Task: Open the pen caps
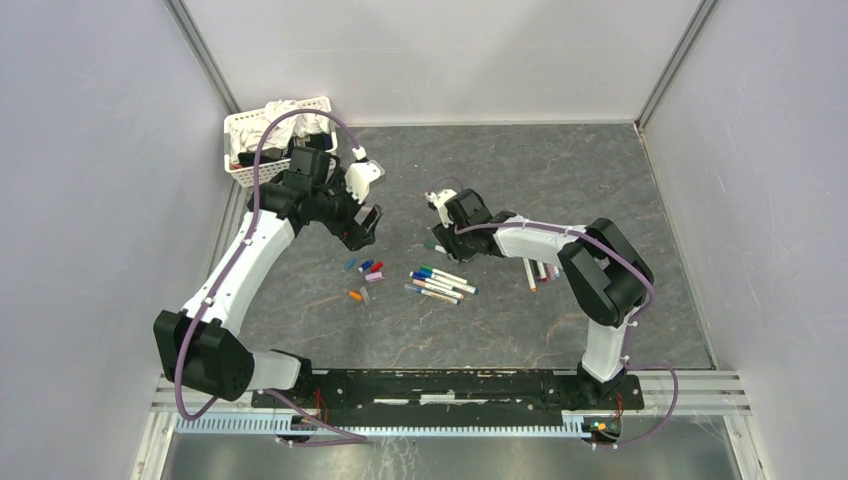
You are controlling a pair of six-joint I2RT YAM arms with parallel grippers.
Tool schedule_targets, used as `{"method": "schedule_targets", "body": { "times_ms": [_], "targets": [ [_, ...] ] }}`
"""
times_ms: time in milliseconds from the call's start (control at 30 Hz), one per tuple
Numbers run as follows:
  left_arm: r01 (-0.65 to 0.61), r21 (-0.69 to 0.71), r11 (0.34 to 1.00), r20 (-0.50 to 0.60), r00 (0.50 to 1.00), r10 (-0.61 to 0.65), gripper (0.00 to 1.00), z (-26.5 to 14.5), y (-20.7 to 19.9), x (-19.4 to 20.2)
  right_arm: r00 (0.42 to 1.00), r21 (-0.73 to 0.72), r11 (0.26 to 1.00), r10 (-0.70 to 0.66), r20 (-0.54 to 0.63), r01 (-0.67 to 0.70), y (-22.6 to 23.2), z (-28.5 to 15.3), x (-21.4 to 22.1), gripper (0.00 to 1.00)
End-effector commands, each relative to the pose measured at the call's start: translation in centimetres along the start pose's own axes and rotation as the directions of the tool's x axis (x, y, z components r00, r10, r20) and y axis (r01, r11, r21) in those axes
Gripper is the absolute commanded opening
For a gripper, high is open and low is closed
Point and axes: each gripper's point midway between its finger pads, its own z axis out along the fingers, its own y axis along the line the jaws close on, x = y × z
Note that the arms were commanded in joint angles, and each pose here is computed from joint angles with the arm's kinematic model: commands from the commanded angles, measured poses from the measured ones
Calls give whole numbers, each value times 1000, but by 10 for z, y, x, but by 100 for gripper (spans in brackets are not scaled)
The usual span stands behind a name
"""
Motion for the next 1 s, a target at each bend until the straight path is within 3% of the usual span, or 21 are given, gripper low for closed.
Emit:
{"method": "schedule_targets", "body": {
  "times_ms": [0, 67, 267, 500, 733, 867, 967],
  "targets": [
    [-36, 38, 999, 5, 999, 36, 100, -1, -6, 1, 1000, -13, 1000, -6, 23, 7, 1, -9, 0, 52],
    [-34, 47, 998, 2, 999, 33, 100, -1, -7, 2, 1000, -11, 1000, -5, 21, 6, 1, -9, 3, 50],
    [-34, 71, 997, -5, 999, 34, 100, -1, -12, 4, 1000, -24, 1000, -17, 26, 17, 3, -10, 3, 33],
    [-60, 129, 990, -31, 997, 64, 100, 8, -19, 16, 997, -86, 995, -36, 72, 42, 11, -25, -18, 0],
    [-167, 222, 961, 33, 986, 164, 100, 17, -35, 22, 986, -148, 988, -22, 167, 47, 20, -66, -47, 0],
    [-259, 288, 922, 127, 965, 231, 100, 17, -50, 16, 978, -332, 940, -12, 208, 82, 52, -94, -54, 0],
    [-338, 324, 883, 212, 936, 281, 100, 13, -61, 9, 978, -507, 854, -7, 209, 115, 83, -114, -50, 0]
  ]
}}
